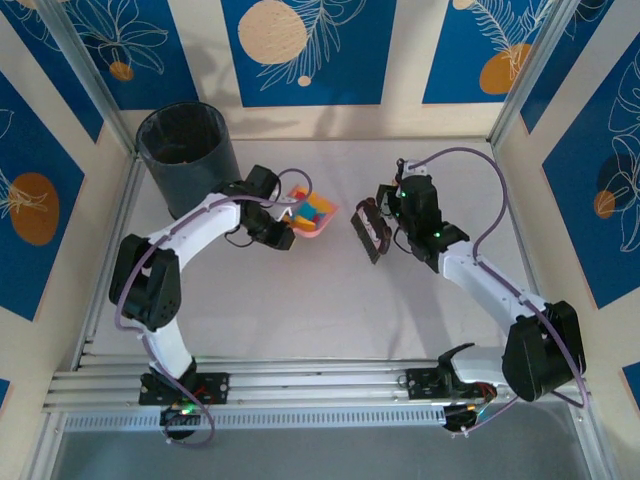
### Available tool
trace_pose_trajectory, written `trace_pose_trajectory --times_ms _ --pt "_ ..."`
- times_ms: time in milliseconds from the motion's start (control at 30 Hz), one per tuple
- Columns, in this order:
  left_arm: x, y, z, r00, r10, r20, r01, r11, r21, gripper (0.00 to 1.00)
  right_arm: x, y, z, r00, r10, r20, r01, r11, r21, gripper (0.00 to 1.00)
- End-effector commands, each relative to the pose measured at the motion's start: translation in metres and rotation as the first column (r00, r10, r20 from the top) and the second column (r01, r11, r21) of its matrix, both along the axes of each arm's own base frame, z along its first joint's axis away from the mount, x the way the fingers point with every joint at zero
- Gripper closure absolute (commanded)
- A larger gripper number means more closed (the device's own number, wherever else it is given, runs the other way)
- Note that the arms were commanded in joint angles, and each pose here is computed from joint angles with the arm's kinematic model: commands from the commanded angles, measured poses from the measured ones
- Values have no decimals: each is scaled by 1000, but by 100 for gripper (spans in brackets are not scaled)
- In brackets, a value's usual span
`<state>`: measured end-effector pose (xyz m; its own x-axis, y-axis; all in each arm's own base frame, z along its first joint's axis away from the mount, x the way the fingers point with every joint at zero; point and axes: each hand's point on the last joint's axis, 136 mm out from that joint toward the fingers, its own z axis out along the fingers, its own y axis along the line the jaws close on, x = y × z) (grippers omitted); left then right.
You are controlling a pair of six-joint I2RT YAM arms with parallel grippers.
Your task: Sweep away the paper scraps from the table
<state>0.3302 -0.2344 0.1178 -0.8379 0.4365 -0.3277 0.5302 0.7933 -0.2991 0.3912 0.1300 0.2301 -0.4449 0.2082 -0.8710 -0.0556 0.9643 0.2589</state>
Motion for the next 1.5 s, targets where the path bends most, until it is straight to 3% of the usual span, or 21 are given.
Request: trace_pose_trajectory --times_ms 0,367,833,1100,1467 --pt "8 -15 51 996 -1 84 10 994 -110 100 -6 1 13 999 31 34 -31 999 11 100" --pt "16 -17 120 988 48 145 -13 972 -237 100 -12 5 9 997 73 3 -72 997 -17 100" --pt "26 21 201 946 202 254 -99 925 -366 100 -10 6 3 997 80 -16 -80 997 -14 100" --pt "42 58 226 906 361 222 -225 853 -471 100 -8 6 -1 997 73 -30 -74 997 -17 100" --pt "72 96 236 832 550 72 -396 680 -617 100 -7 6 -8 996 64 -67 -65 998 -16 100"
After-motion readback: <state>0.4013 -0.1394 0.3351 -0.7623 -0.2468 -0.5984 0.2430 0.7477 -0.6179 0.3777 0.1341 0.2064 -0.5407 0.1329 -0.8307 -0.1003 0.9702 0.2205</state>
